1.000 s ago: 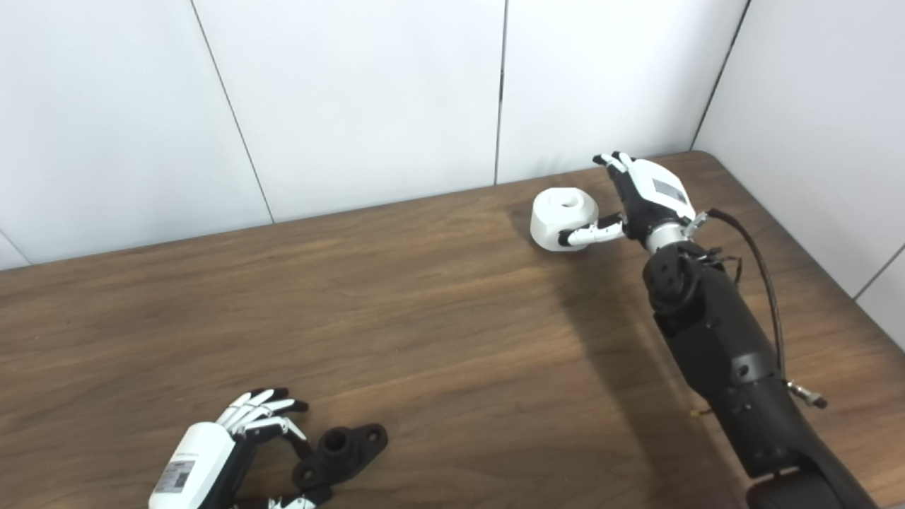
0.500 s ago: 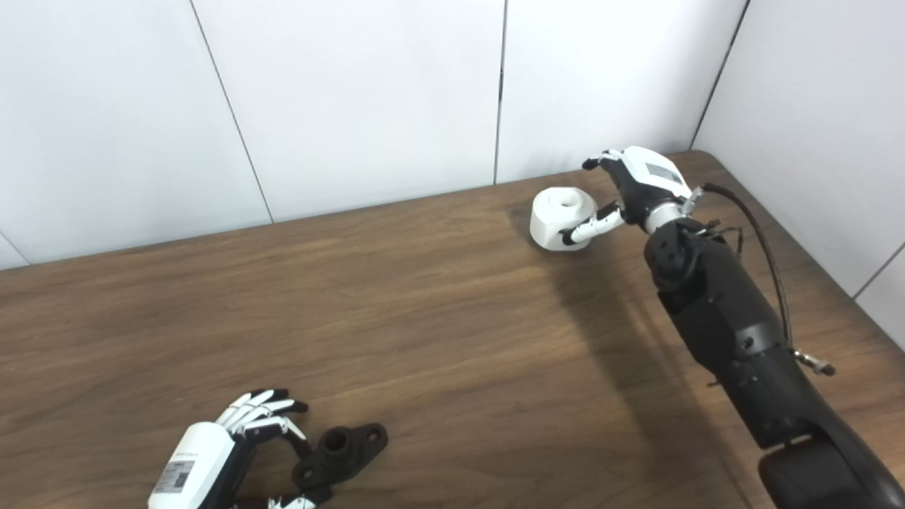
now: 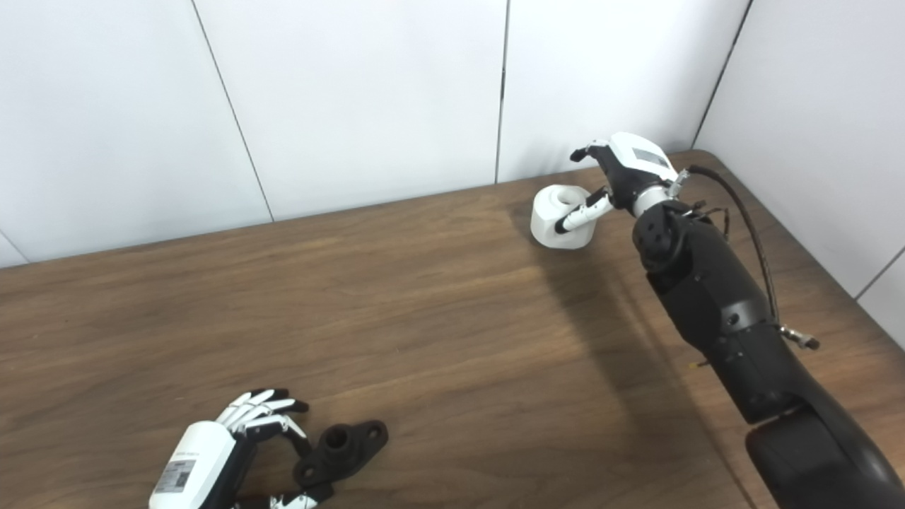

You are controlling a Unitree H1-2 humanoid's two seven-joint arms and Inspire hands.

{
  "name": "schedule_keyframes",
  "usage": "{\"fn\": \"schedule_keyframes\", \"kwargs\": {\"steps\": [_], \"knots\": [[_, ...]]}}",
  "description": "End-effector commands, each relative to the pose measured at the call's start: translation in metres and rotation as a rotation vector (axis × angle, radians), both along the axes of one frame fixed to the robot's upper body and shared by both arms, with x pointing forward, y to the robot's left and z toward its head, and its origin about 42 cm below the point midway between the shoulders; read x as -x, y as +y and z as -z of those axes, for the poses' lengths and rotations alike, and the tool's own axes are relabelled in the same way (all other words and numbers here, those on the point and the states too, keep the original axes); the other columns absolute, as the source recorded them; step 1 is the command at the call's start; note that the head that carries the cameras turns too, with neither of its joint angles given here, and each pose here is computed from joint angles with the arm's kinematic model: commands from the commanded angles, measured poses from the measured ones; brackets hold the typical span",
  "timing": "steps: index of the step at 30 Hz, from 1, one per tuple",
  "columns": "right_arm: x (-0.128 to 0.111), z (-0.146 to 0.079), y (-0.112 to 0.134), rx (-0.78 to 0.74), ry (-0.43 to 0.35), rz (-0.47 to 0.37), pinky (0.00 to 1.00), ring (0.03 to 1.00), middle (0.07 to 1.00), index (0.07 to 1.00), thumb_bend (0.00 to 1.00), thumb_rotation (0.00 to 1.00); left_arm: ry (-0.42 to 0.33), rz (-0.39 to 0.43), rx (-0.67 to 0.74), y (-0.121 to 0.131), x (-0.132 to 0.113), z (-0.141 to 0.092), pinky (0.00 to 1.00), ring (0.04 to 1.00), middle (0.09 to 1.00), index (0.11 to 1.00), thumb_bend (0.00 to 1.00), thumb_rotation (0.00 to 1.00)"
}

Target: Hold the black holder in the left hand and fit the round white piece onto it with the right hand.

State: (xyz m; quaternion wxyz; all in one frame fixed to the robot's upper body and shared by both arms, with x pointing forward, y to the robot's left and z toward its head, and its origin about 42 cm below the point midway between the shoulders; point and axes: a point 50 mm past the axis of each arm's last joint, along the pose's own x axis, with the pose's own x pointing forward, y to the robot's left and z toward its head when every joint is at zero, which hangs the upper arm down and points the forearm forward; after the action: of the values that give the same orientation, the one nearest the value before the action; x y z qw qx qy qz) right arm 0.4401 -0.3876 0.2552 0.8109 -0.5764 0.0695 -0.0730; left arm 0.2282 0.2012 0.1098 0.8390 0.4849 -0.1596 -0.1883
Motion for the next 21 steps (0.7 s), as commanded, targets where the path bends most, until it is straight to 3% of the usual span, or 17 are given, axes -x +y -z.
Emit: {"fn": "schedule_keyframes", "kwargs": {"steps": [1, 8, 21], "knots": [[-0.0100, -0.0379, -0.0039, 0.030, -0.095, -0.021, 0.88, 0.965, 0.914, 0.775, 0.83, 0.25, 0.110, -0.040, -0.069, 0.0061, 0.0108, 0.0227, 0.88, 0.859, 0.762, 0.488, 0.51, 0.04], [-0.0111, -0.0392, -0.0021, 0.034, -0.081, -0.027, 0.86, 0.949, 0.895, 0.723, 0.84, 0.23, 0.104, -0.041, -0.065, 0.0044, 0.0103, 0.0199, 0.87, 0.855, 0.757, 0.488, 0.51, 0.04], [-0.0094, -0.0445, -0.0037, 0.070, -0.022, -0.030, 0.84, 0.948, 0.897, 0.711, 0.84, 0.26, 0.096, -0.043, -0.062, 0.0020, 0.0104, 0.0147, 0.85, 0.843, 0.753, 0.487, 0.51, 0.04]]}}
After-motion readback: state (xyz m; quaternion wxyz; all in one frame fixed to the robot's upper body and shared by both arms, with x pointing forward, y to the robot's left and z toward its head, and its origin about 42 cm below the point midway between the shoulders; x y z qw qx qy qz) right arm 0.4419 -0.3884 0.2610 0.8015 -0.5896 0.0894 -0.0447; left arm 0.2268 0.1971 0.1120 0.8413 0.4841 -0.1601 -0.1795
